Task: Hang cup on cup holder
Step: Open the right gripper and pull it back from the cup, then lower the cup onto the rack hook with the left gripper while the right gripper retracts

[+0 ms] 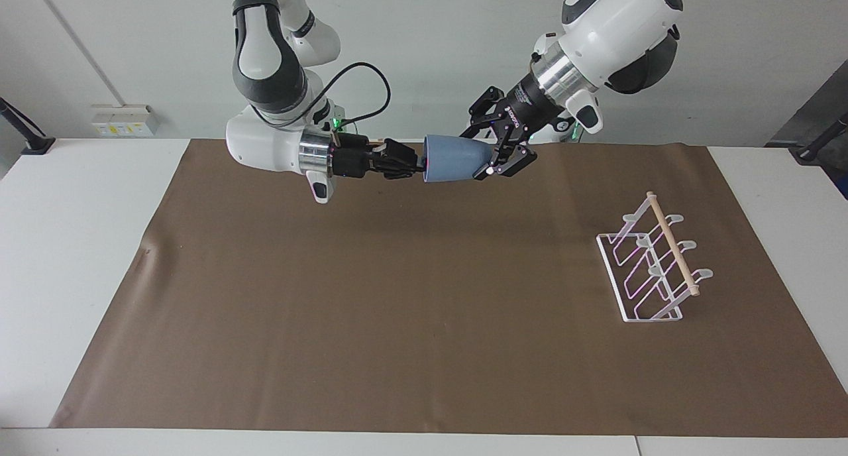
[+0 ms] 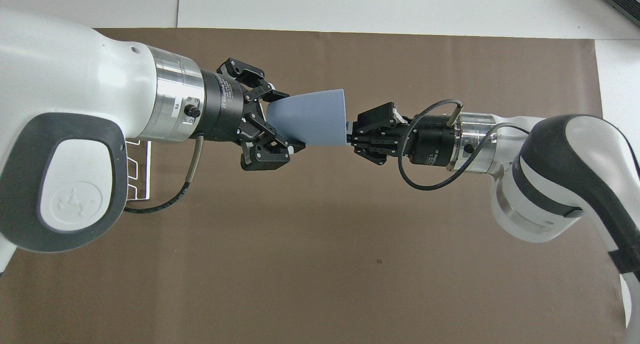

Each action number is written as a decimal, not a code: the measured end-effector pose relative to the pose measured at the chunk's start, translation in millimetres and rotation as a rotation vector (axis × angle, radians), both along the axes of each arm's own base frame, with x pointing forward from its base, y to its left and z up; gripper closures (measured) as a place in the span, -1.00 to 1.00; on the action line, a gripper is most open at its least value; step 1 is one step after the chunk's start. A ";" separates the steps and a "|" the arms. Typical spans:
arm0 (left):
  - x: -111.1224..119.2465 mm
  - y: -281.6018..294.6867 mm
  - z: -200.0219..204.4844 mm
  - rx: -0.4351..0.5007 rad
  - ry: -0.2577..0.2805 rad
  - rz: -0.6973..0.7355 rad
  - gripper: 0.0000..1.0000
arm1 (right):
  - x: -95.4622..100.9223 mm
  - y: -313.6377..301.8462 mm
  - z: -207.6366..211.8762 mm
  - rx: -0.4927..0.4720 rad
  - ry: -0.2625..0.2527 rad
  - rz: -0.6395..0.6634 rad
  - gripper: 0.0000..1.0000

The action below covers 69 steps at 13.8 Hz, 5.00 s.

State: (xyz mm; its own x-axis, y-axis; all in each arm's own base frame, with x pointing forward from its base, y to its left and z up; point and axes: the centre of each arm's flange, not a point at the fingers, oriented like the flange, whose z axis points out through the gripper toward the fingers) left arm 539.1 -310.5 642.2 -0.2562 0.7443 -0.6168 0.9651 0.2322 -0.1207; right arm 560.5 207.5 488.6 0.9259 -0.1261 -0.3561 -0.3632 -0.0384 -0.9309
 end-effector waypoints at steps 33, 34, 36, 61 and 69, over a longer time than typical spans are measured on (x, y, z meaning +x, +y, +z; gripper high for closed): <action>10.3 72.0 -3.0 0.304 -0.065 -0.001 -0.51 | 3.9 -51.0 -19.9 -0.324 -0.047 0.093 0.12; 10.7 77.4 -3.6 0.377 -0.090 -0.004 -0.51 | 4.5 -57.6 -17.9 -0.377 -0.067 0.111 0.07; 12.6 86.9 -4.6 0.507 -0.139 -0.012 -0.51 | 5.8 -67.8 -12.7 -0.478 -0.106 0.149 -0.03; 67.9 210.7 -180.1 1.458 -0.545 -0.804 -0.51 | 14.2 -192.4 115.6 -1.461 -0.367 0.372 -1.00; 42.4 201.6 -207.3 1.415 -0.580 -0.846 -0.49 | -31.6 -241.0 179.0 -1.452 -0.240 0.341 -1.00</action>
